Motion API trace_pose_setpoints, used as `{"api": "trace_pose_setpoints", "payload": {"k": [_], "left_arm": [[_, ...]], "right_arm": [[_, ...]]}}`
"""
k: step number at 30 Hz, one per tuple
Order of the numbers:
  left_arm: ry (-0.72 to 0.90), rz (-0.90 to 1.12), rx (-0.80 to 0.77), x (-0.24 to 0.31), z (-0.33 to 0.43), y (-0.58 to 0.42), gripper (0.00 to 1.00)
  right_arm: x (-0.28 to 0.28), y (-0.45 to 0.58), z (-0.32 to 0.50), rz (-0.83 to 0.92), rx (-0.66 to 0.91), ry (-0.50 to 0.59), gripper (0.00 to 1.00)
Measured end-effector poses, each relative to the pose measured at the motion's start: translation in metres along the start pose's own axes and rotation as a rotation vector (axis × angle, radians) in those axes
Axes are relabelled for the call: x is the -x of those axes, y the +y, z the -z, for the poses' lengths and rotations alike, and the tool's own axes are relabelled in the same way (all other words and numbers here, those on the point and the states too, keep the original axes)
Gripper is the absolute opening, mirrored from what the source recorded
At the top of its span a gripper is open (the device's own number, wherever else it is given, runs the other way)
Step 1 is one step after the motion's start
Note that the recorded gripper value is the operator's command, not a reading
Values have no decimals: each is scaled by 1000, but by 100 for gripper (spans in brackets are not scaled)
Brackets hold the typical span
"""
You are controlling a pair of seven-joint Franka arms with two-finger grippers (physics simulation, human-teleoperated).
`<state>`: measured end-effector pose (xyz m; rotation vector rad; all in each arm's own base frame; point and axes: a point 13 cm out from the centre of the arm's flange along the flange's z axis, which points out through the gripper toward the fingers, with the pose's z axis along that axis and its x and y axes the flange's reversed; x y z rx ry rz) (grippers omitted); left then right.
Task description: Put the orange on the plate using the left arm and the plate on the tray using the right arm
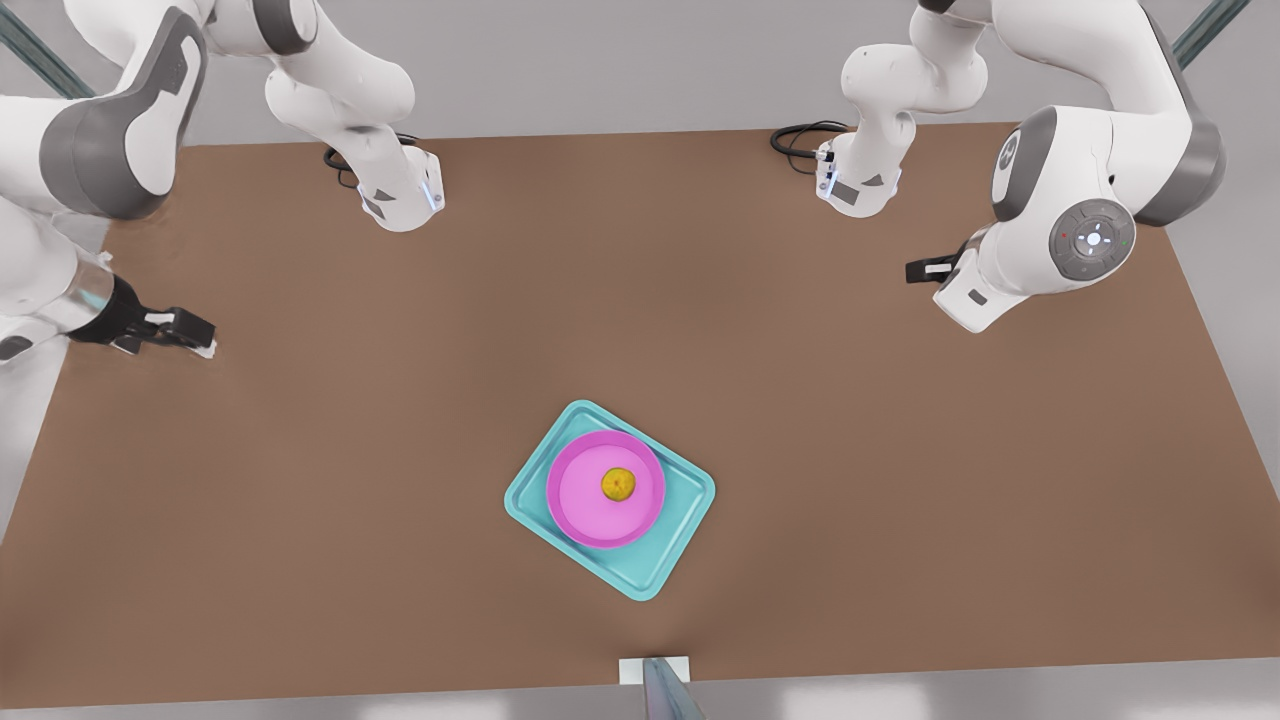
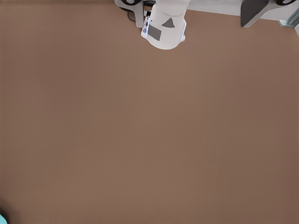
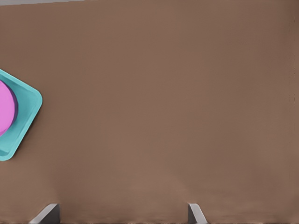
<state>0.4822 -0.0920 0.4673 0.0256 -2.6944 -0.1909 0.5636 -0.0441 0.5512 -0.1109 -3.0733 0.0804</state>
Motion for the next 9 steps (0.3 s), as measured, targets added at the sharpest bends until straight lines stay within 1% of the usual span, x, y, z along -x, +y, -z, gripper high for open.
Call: {"api": "trace_pose_setpoints", "payload": {"k": [2,4,6,9], "left_arm": [[3,-1,1,-1,0,0,100],[8,0,2,0,-2,0,100],[15,2,2,3,-4,1,100],[17,5,1,4,-5,3,100]], "right_arm": [[-44,-6,23,15,-39,39,100],[-76,-3,16,41,-61,106,100],[-88,2,3,64,-75,160,100],[-94,11,-5,96,-87,200,100]]}}
